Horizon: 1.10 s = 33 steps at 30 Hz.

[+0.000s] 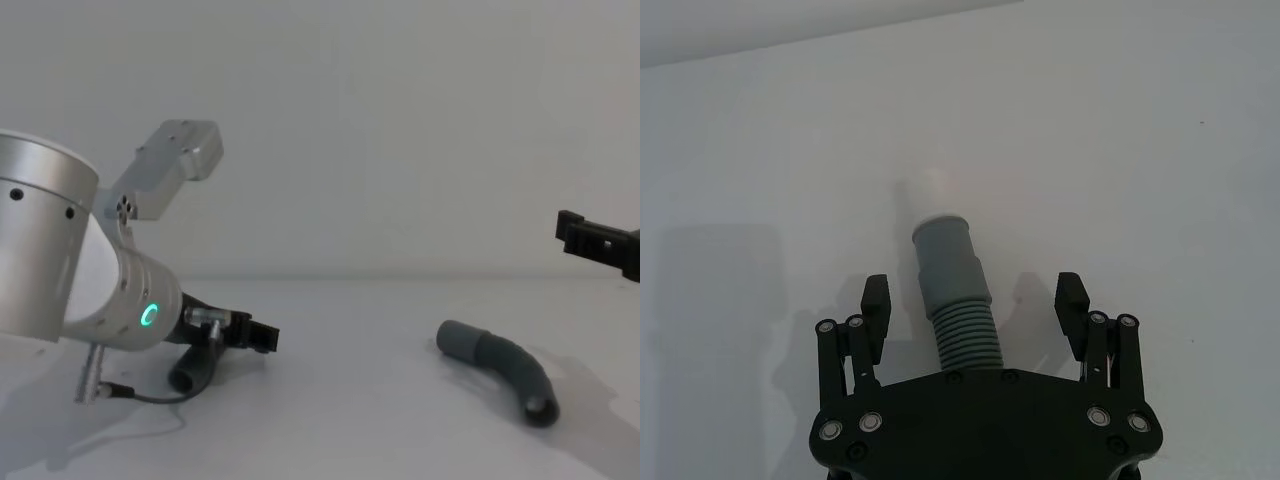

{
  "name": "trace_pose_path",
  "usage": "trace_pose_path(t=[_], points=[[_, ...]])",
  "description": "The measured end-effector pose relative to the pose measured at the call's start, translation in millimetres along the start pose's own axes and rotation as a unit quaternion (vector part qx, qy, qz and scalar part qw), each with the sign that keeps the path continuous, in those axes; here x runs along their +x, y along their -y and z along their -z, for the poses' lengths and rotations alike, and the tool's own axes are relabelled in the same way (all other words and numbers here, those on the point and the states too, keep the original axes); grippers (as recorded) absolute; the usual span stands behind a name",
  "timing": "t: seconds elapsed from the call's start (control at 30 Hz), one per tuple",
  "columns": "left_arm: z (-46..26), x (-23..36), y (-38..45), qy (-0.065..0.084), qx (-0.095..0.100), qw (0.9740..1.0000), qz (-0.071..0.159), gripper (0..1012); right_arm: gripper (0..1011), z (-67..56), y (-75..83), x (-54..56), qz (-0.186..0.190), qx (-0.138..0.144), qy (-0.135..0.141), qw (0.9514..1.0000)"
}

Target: Use both hands to pick up one end of the pipe from the table, align the ends, and insert them.

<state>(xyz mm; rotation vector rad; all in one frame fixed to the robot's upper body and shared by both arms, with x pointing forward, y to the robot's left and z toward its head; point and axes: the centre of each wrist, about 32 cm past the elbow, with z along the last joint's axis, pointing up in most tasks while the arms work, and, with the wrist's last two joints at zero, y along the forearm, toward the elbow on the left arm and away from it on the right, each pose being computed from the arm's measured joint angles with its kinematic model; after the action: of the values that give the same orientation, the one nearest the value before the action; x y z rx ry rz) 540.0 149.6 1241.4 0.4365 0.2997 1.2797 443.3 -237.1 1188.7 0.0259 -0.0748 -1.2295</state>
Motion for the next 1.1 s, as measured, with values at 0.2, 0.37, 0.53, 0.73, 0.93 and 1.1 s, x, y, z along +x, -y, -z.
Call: trace_pose_path(t=[0.2,0.37,0.53,0.73,0.93,1.1], points=[[0.1,-0.9,1.6,0.003,0.0,1.0,0.0,1000,1002,0.0,0.0,0.0,0.0,0.0,0.0,1.0],[0.5,-1.2,2.8,0.005,-0.003,1.0,0.003,999,1002,0.0,0.0,0.0,0.0,0.0,0.0,1.0],[1.6,-1.0,3.9,0.006,-0.007,0.9999,0.006,908,1002,0.0,0.0,0.0,0.0,0.0,0.0,1.0],[2.6,-0.8,4.8,0.006,-0.011,0.9999,0.009,761,1002,0.0,0.0,0.0,0.0,0.0,0.0,1.0],[3.3,-0.6,5.3,0.006,-0.013,0.9998,0.011,570,1002,0.0,0.0,0.0,0.0,0.0,0.0,1.0],[3.7,-0.5,5.6,0.006,-0.014,0.9998,0.012,416,1002,0.0,0.0,0.0,0.0,0.0,0.0,1.0]])
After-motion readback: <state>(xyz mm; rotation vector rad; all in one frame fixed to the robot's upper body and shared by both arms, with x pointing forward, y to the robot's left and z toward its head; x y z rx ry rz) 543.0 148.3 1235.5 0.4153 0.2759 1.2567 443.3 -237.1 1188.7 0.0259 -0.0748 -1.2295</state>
